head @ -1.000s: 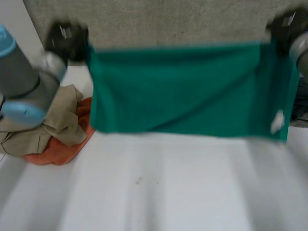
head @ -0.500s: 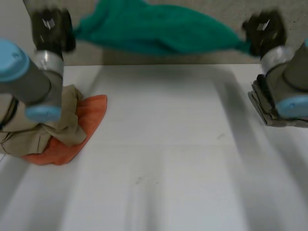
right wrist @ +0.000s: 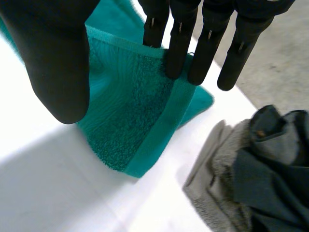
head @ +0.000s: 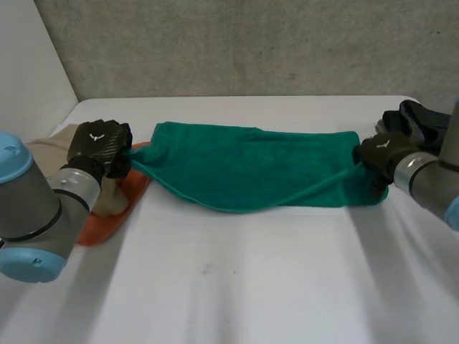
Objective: Fold the laundry.
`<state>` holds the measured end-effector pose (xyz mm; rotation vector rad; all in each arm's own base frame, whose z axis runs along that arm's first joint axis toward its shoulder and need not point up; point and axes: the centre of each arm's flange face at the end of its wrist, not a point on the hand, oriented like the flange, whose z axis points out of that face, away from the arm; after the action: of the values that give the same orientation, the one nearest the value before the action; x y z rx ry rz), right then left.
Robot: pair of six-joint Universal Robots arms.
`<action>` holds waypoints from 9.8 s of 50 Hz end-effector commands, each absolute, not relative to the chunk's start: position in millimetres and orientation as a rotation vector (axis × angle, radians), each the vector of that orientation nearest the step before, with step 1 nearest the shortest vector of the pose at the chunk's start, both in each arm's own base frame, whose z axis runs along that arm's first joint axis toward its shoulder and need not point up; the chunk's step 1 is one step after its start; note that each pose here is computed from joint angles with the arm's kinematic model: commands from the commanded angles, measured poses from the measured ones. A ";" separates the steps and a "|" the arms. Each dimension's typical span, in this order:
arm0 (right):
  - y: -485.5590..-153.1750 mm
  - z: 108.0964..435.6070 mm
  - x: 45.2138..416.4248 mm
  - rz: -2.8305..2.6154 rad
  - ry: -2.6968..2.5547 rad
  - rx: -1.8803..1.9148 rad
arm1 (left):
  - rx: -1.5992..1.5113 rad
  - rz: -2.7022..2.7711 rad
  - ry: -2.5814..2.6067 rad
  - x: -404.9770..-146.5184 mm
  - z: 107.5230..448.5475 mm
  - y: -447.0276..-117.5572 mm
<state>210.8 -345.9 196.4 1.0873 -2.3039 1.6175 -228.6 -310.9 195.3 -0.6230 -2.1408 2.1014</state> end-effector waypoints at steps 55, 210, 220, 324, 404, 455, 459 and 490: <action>-273.8 171.7 139.8 1.098 -2.141 1.332 | -1.291 1.615 -2.564 -188.8 169.0 -205.1; -354.6 150.0 167.6 1.642 -2.362 0.921 | -0.827 2.254 -2.079 -263.7 213.6 -313.0; -374.9 114.4 162.5 1.632 -2.320 0.906 | -0.830 2.246 -2.084 -263.6 211.3 -311.1; -241.5 188.4 353.1 2.263 -2.108 1.422 | -0.712 2.135 -1.974 -320.6 241.4 -276.6; -232.2 98.0 360.7 2.127 -2.039 1.484 | -1.002 1.502 -1.639 -336.1 288.8 -243.7; -465.2 315.1 192.4 2.517 -1.451 0.541 | -0.919 1.606 -1.517 -334.8 327.7 -249.7; -491.7 275.4 136.9 2.386 -1.556 0.471 | -0.918 1.590 -1.524 -336.5 323.3 -249.2; -471.1 210.0 59.2 1.975 -1.767 0.586 | -0.951 1.521 -1.517 -354.8 309.6 -233.2</action>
<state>63.6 -491.7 172.4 0.6902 -1.7722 2.0166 -350.0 -241.9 307.5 -0.9407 -1.5324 1.5287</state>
